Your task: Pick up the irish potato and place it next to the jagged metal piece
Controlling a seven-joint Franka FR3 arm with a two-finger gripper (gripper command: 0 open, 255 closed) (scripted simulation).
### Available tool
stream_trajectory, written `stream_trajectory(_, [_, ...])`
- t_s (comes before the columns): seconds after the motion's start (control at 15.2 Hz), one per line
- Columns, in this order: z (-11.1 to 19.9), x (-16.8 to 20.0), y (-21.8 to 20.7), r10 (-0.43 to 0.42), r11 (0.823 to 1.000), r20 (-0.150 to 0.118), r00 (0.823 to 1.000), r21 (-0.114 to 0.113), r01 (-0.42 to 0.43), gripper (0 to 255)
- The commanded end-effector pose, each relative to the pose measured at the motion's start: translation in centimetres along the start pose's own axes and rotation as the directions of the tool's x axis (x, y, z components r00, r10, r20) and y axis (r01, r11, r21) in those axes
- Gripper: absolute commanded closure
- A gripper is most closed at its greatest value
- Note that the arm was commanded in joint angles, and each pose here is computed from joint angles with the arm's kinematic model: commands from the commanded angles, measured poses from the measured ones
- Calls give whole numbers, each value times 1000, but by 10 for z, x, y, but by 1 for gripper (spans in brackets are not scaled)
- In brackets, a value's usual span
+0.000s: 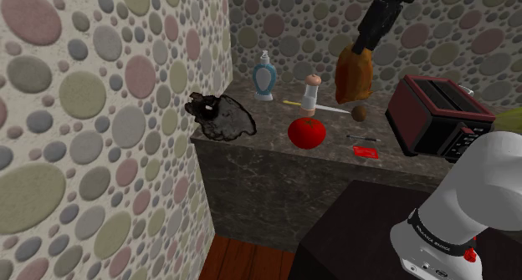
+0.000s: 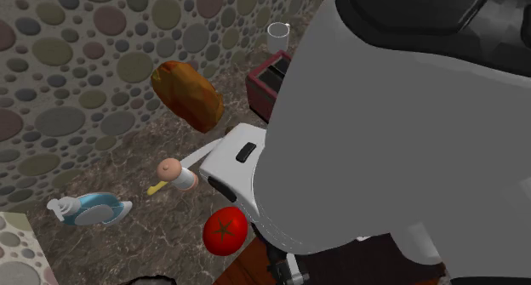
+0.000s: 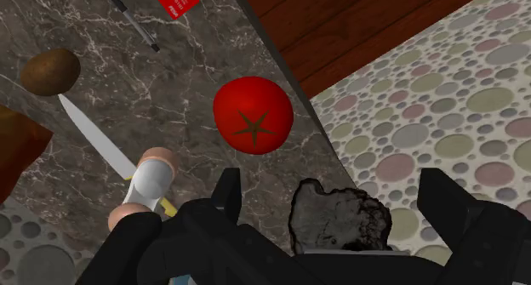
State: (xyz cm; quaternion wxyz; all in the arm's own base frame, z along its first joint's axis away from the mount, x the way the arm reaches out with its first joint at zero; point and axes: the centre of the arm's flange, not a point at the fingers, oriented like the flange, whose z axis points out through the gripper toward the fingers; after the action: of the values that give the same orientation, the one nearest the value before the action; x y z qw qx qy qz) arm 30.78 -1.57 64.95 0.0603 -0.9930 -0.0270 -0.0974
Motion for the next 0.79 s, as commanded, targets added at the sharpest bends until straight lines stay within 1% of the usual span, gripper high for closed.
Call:
stream_trajectory(0.0, [0, 0, 0, 0, 1000, 0, 1000, 0, 0, 0])
stream_trajectory(0.33, [44, 6, 44, 105, 994, -22, 994, -27, -106, 0])
stream_trajectory(0.53, [69, 7, 72, 168, 985, -36, 985, -42, -169, 0])
stream_trajectory(0.73, [94, 7, 100, 229, 971, -51, 972, -56, -232, 0])
